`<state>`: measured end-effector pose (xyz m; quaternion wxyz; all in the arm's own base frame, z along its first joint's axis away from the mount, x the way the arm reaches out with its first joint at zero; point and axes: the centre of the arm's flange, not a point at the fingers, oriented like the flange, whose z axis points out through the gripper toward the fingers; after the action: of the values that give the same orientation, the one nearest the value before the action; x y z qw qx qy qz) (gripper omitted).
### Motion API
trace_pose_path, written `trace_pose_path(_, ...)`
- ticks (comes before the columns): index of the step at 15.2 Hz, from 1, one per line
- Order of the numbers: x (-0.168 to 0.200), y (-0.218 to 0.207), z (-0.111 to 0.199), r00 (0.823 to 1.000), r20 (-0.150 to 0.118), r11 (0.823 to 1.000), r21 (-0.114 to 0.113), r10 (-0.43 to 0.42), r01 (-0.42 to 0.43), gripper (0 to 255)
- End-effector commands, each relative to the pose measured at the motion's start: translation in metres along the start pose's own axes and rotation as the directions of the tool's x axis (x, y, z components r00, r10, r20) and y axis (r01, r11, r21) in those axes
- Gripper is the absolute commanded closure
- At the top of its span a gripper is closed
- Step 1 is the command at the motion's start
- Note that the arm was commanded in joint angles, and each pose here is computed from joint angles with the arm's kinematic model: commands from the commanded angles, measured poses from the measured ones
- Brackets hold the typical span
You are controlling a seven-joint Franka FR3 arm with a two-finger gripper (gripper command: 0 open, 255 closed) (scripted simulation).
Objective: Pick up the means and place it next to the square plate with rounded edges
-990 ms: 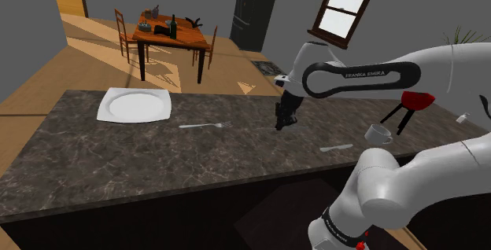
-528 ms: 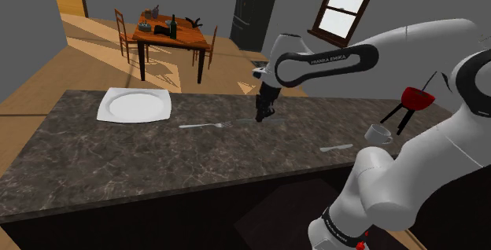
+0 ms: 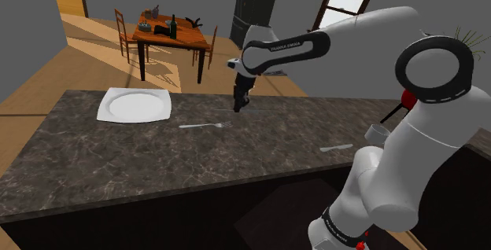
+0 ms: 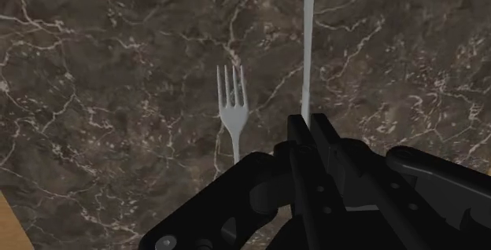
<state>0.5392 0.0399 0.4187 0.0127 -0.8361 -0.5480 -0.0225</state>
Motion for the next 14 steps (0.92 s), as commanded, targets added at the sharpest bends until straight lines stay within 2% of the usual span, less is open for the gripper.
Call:
trace_pose_path(1,0.02,0.02,0.0,1.0,-0.001,1.0,0.0,0.0,0.0,255)
trace_pose_path(10,0.108,0.1,0.005,1.0,-0.001,1.0,0.0,0.0,0.0,255)
trace_pose_path(14,0.107,0.1,0.026,1.0,-0.001,1.0,0.0,0.0,0.0,255)
